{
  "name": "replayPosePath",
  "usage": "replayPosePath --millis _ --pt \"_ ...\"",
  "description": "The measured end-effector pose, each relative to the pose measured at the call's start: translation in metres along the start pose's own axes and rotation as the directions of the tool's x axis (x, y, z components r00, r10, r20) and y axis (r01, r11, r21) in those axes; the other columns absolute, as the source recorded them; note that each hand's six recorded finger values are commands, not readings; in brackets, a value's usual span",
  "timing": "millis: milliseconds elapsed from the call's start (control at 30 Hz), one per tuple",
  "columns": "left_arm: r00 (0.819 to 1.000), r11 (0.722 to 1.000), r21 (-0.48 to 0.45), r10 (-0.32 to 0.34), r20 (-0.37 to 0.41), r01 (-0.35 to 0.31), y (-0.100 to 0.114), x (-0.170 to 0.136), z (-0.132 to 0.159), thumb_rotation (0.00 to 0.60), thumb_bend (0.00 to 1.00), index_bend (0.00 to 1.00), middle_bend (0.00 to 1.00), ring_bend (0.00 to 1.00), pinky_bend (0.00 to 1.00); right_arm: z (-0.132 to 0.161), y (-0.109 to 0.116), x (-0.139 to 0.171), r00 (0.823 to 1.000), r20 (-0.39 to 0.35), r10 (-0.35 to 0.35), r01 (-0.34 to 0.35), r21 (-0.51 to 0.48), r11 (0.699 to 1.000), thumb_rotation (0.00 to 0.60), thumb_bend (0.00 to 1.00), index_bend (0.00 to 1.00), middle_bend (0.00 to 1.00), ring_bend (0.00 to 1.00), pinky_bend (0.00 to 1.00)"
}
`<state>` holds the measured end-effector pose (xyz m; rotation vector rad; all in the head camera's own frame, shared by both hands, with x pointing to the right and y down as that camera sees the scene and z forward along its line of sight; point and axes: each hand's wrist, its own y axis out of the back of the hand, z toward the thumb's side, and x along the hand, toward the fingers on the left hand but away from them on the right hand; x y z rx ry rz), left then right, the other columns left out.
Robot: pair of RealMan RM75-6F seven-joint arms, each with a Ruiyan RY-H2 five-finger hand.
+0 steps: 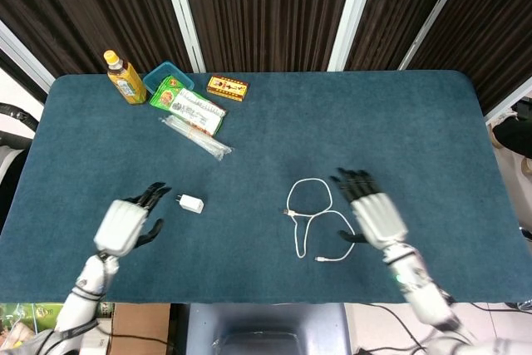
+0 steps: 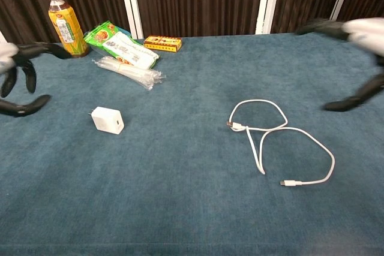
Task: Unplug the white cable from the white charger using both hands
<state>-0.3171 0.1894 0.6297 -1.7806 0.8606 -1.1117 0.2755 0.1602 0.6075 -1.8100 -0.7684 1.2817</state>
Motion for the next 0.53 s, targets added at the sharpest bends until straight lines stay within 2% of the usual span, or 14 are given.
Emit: replayPosePath --millis 67,167,233,300,400,533 --pt "1.0 0.998 -0.054 0.021 -0.015 -0.022 0.011 -0.023 -0.015 0.6 0.43 0.11 0.03 0.0 0.01 -0.021 0.011 0.021 0.997 0.067 -0.03 0.028 0.033 0.999 0.6 0.26 0.0 0.0 0.0 0.0" --pt "0.996 0.991 -0.11 0.069 -0.059 -0.075 0.025 -0.06 -0.039 0.6 0.43 0.1 0.02 0.0 0.01 -0.052 0.023 0.057 0.977 0.188 -0.097 0.087 0.062 0.994 0.6 0.26 0.0 0.0 0.0 0.0" --pt "0.992 0.989 -0.108 0.088 -0.095 -0.098 0.031 -0.085 -0.056 0.6 0.43 0.08 0.01 0.0 0.0 -0.073 0.029 0.086 0.951 0.277 -0.141 0.124 0.075 0.989 0.6 0.26 0.0 0.0 0.0 0.0" --pt "0.99 0.993 -0.082 0.079 -0.118 -0.089 0.033 -0.103 -0.07 0.6 0.44 0.06 0.01 0.0 0.0 -0.091 0.031 0.112 0.921 0.35 -0.169 0.15 0.081 0.985 0.6 0.26 0.0 0.0 0.0 0.0" --pt "0.992 0.998 -0.044 0.045 -0.121 -0.05 0.035 -0.113 -0.079 0.6 0.44 0.05 0.0 0.0 0.0 -0.106 0.031 0.134 0.906 0.384 -0.176 0.157 0.08 0.984 0.6 0.26 0.0 0.0 0.0 0.0" --pt "0.991 0.998 -0.041 -0.043 -0.125 0.038 0.029 -0.119 -0.08 0.6 0.43 0.05 0.0 0.0 0.0 -0.107 0.03 0.141 0.914 0.366 -0.173 0.154 0.078 0.985 0.6 0.26 0.0 0.0 0.0 0.0"
